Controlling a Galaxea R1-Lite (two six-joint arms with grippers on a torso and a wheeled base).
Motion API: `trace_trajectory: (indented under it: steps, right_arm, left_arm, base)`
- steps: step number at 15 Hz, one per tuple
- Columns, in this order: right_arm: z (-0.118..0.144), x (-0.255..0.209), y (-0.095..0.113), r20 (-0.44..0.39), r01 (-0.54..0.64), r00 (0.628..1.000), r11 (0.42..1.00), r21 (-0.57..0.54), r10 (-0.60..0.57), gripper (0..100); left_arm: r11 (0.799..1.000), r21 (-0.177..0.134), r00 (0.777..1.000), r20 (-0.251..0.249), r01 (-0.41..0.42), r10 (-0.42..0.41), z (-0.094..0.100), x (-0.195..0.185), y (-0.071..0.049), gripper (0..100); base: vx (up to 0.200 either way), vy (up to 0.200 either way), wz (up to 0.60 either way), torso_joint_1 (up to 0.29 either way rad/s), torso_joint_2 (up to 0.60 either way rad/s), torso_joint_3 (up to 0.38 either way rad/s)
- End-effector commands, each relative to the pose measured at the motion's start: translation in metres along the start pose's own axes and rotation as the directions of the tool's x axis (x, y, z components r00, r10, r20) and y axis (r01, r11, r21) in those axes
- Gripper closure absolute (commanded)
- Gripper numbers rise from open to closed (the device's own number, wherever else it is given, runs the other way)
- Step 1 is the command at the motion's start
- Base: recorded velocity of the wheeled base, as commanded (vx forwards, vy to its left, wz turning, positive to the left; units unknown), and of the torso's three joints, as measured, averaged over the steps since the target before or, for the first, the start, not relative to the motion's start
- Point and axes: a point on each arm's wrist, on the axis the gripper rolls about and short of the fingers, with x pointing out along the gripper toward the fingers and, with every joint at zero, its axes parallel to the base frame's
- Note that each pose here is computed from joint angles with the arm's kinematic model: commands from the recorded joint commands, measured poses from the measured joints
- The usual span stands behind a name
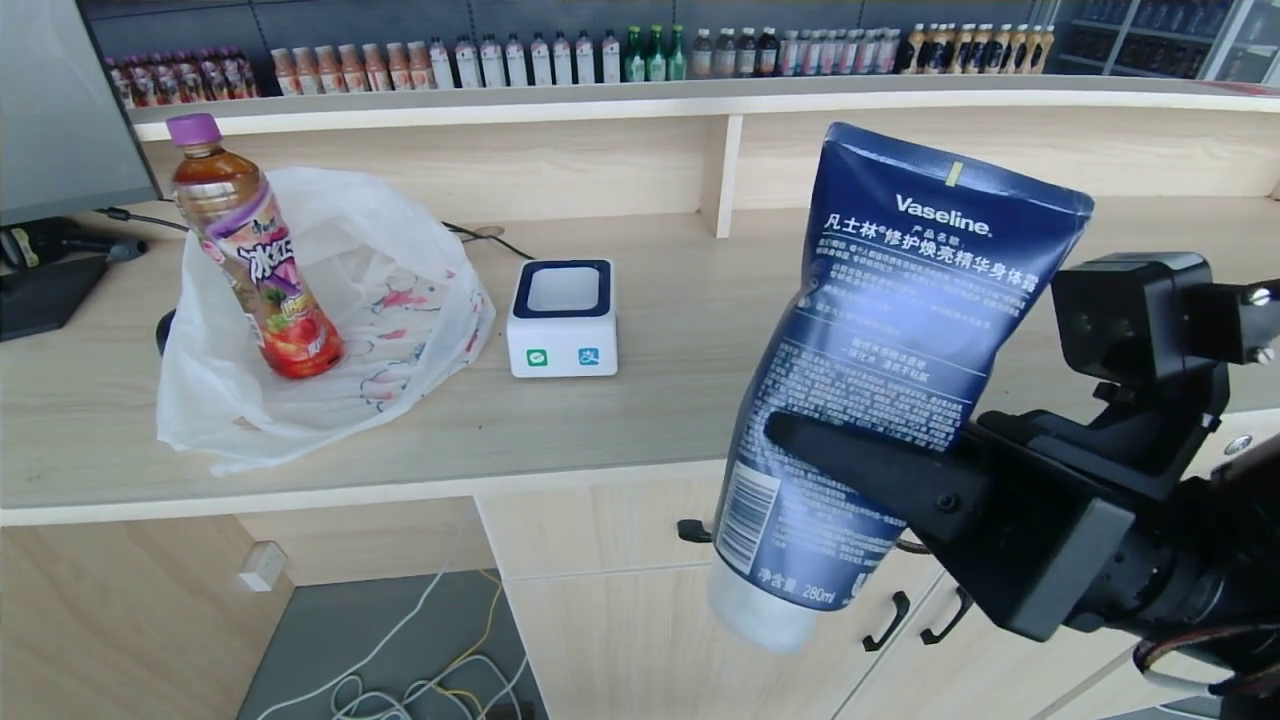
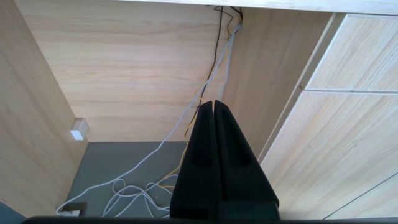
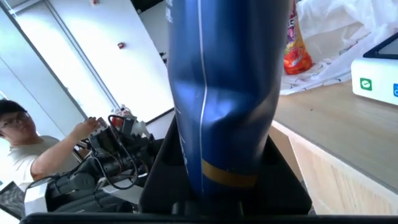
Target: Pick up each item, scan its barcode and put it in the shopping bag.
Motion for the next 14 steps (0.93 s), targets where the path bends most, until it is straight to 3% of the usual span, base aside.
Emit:
trace_trajectory:
  steps: [1,6,14]
  right_arm:
    - [0.003,-0.002,0.009,0.01,-0.022,1.0,1.0,0.022,0.022,100]
    - [0.028,-0.004,0.007,0.086,-0.017,0.996,0.998,0.054,0.013,100]
    - [0.026,-0.007,0.008,0.081,-0.012,0.997,0.998,0.063,0.007,100]
  left_arm:
    - [1.0,0.0,1.0,0.0,0.0,0.0,0.0,0.0,0.0,100]
    - [1.0,0.0,1.0,0.0,0.0,0.0,0.0,0.0,0.0,100]
    - [1.0,0.0,1.0,0.0,0.0,0.0,0.0,0.0,0.0,100]
  base:
    - [0.0,0.0,0.0,0.0,0.0,0.0]
    - [0.0,0.0,0.0,0.0,0.0,0.0]
    - [0.0,0.0,0.0,0.0,0.0,0.0]
